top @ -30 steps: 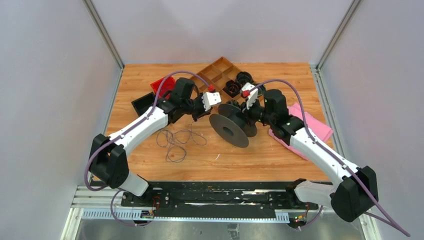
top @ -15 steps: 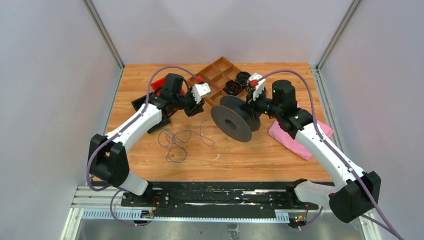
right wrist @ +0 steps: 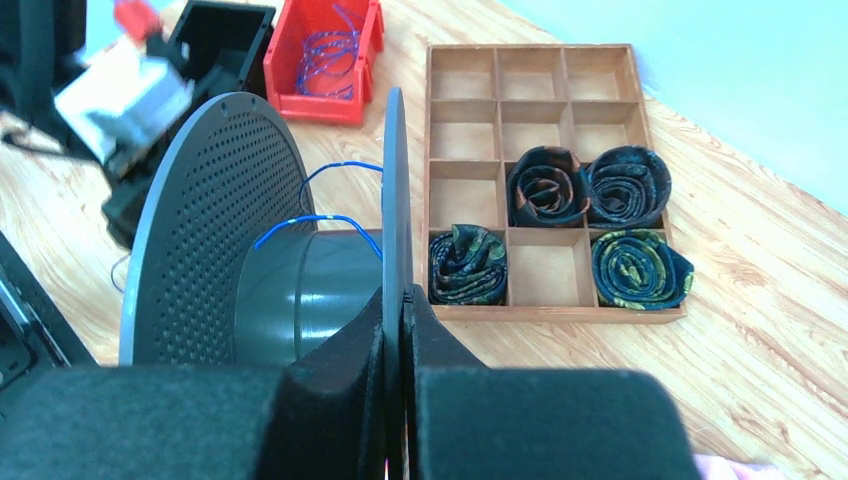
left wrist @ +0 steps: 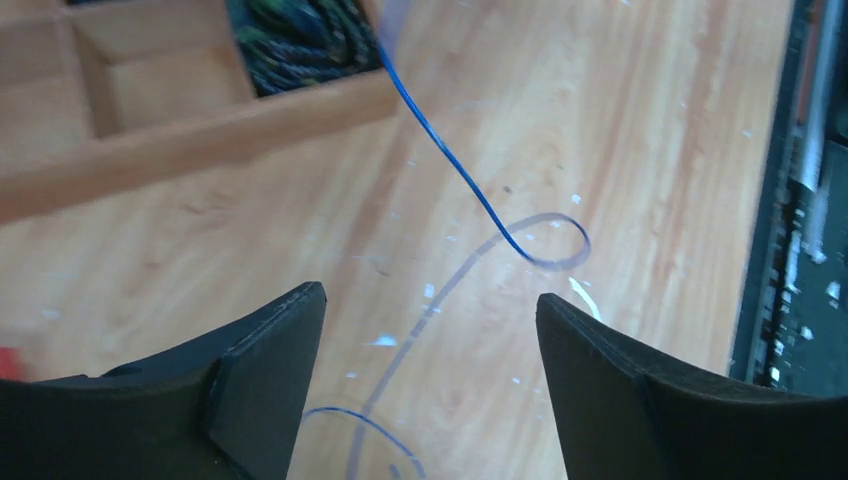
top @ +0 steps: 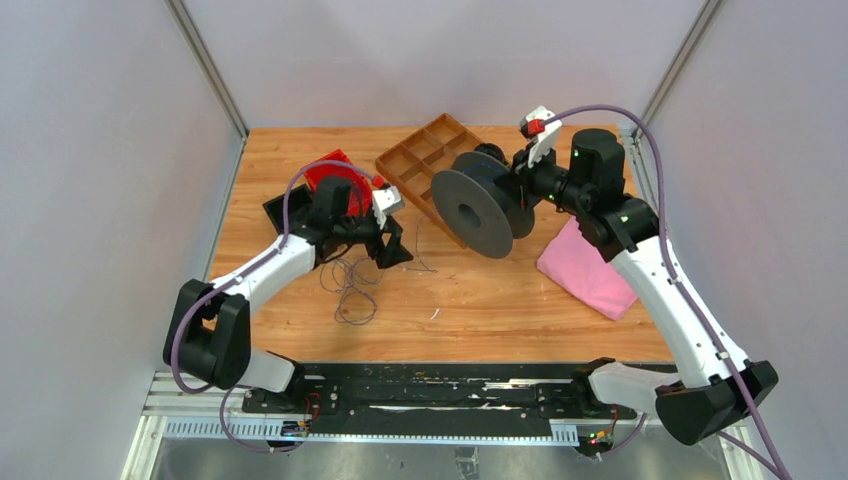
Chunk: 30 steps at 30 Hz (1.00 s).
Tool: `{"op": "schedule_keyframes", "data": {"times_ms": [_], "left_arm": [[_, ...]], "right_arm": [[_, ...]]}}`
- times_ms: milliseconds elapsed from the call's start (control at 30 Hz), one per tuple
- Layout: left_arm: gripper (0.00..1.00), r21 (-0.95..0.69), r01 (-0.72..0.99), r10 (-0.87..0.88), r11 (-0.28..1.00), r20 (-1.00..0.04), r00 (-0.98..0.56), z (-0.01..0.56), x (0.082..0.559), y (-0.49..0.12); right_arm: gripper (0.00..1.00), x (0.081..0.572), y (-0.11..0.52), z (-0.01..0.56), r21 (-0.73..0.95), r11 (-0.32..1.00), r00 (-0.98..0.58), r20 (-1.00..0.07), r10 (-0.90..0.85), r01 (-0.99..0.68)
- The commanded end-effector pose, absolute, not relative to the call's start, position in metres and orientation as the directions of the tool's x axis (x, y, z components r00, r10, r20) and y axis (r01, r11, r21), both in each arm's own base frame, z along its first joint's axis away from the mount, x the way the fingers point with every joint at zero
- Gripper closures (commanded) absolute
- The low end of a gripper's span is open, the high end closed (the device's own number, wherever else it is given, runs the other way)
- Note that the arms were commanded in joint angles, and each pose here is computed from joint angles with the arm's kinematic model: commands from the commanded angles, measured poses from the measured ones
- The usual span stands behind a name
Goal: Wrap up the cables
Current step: Wrap the cable around the cable reel.
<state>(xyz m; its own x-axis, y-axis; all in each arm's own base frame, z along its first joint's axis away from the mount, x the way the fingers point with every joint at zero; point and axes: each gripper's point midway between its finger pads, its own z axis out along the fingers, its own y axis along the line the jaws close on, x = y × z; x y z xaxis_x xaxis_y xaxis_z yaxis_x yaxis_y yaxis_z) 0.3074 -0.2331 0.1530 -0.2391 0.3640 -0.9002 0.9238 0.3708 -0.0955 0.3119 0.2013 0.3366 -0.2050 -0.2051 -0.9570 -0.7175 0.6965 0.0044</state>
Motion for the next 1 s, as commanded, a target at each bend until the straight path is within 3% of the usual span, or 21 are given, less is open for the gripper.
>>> {"op": "schedule_keyframes", "data": {"times_ms": [0, 267, 567, 733, 833, 967], "left_arm": [[0.16, -0.064, 0.966, 0.245, 0.251, -0.961, -0.127, 0.165, 0.286, -0.249], [0.00, 0.035, 0.967, 0.292, 0.252, -0.955, -0.042, 0.146, 0.286, -0.271], [0.03, 0.080, 0.963, 0.219, 0.258, -0.975, 0.023, 0.146, 0.292, -0.310], [0.17, 0.036, 0.967, 0.211, 0.251, -0.977, -0.018, 0.134, 0.292, -0.324], [0.32, 0.002, 0.972, 0.224, 0.234, -0.973, -0.052, 0.121, 0.286, -0.326], [0.61, -0.031, 0.983, 0.231, 0.182, -0.970, -0.073, 0.111, 0.273, -0.330]], "right_arm": [[0.99, 0.320, 0.188, 0.377, 0.039, 0.758, -0.198, -0.973, -0.120, -0.651], [0.99, 0.319, 0.178, 0.407, 0.078, 0.787, -0.206, -0.976, -0.064, -0.612], [0.99, 0.323, 0.172, 0.422, 0.123, 0.800, -0.220, -0.975, -0.012, -0.587], [0.99, 0.327, 0.170, 0.427, 0.136, 0.808, -0.224, -0.975, 0.005, -0.573], [0.99, 0.330, 0.166, 0.429, 0.134, 0.822, -0.220, -0.975, 0.011, -0.553], [0.99, 0.335, 0.161, 0.428, 0.142, 0.845, -0.227, -0.974, 0.025, -0.516]]}}
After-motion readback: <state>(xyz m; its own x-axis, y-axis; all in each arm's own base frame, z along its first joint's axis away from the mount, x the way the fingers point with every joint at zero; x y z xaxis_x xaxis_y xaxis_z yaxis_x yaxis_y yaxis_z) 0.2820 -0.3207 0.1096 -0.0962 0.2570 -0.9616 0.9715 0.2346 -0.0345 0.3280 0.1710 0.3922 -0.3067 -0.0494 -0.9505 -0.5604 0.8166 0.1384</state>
